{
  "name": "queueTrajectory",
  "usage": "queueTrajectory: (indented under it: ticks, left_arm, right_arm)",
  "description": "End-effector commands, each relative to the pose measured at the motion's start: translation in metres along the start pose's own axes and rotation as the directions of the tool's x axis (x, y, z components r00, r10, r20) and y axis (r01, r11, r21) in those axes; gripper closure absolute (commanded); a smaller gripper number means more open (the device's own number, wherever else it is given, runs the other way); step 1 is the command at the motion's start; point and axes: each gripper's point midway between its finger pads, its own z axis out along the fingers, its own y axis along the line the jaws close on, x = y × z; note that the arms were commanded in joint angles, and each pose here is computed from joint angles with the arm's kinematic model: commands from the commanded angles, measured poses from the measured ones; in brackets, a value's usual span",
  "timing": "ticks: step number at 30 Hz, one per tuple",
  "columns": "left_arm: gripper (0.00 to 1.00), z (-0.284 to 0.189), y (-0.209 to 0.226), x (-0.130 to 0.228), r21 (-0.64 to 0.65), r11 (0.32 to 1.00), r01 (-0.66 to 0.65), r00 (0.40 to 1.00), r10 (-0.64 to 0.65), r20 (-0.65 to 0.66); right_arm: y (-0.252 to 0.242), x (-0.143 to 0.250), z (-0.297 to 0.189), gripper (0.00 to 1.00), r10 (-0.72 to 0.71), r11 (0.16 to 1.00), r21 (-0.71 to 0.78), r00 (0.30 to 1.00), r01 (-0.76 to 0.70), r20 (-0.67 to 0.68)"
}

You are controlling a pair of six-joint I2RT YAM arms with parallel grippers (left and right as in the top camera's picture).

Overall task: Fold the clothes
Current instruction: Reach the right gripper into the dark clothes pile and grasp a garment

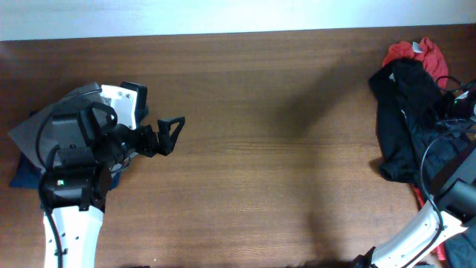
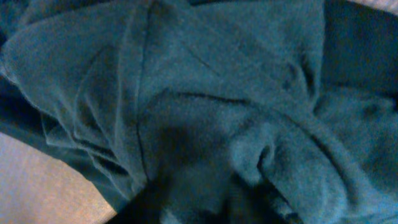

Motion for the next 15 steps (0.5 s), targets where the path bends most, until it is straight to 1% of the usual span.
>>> queueTrajectory:
  ticks: [1,2,3,4,5,6,7,8,12,15]
  left_arm:
    - [0.01,-0.002,-0.001,-0.006,-0.008,1.000,-0.008,1.000,0.008,0.010]
    - [0.01,-0.002,-0.001,-0.006,-0.009,1.000,-0.008,1.000,0.008,0.010]
    - [0.01,-0.002,-0.001,-0.006,-0.008,1.000,-0.008,1.000,0.008,0.010]
    - [0.01,-0.002,-0.001,-0.005,-0.008,1.000,-0.008,1.000,0.008,0.010]
    - [0.01,-0.002,-0.001,-0.005,-0.008,1.000,-0.008,1.000,0.008,0.010]
    - [0.01,-0.002,-0.001,-0.005,-0.008,1.000,-0.008,1.000,0.008,0.010]
    - [0.01,-0.002,-0.001,-0.005,-0.008,1.000,-0.008,1.000,0.008,0.010]
    - [0.01,-0.002,-0.001,-0.005,-0.008,1.000,-0.008,1.000,0.008,0.010]
    - [0.01,-0.002,-0.001,-0.005,-0.008,1.000,-0.008,1.000,0.008,0.010]
    - [0.01,-0.002,-0.001,-0.006,-0.009,1.000,-0.010,1.000,0.010,0.010]
  right_arm:
    - [0.006,-0.004,-0.006,0.69,-0.004,1.000,0.003,1.000,0.004,0.019]
    - [0.005,-0.003,-0.006,0.69,-0.005,1.000,0.007,1.000,0.005,0.013]
    - [0.002,-0.002,-0.007,0.74,-0.002,1.000,0.020,1.000,0.002,0.010]
    - [0.000,-0.001,-0.007,0.81,-0.002,1.000,0.030,1.000,0.002,0.009]
    - [-0.004,-0.001,-0.007,0.81,-0.008,0.999,0.049,1.000,0.008,0.010]
    - [-0.005,-0.001,-0.007,0.75,-0.009,0.998,0.057,1.000,0.009,0.010]
    - [-0.005,-0.001,-0.007,0.49,-0.029,0.998,0.060,1.000,0.029,0.008]
    - [-0.007,0.000,-0.008,0.38,-0.046,0.997,0.065,0.999,0.046,0.006]
    - [-0.014,0.000,-0.009,0.27,-0.045,0.994,0.095,0.999,0.044,0.005]
    - [-0.017,-0.001,-0.009,0.27,-0.042,0.994,0.101,0.999,0.041,0.008]
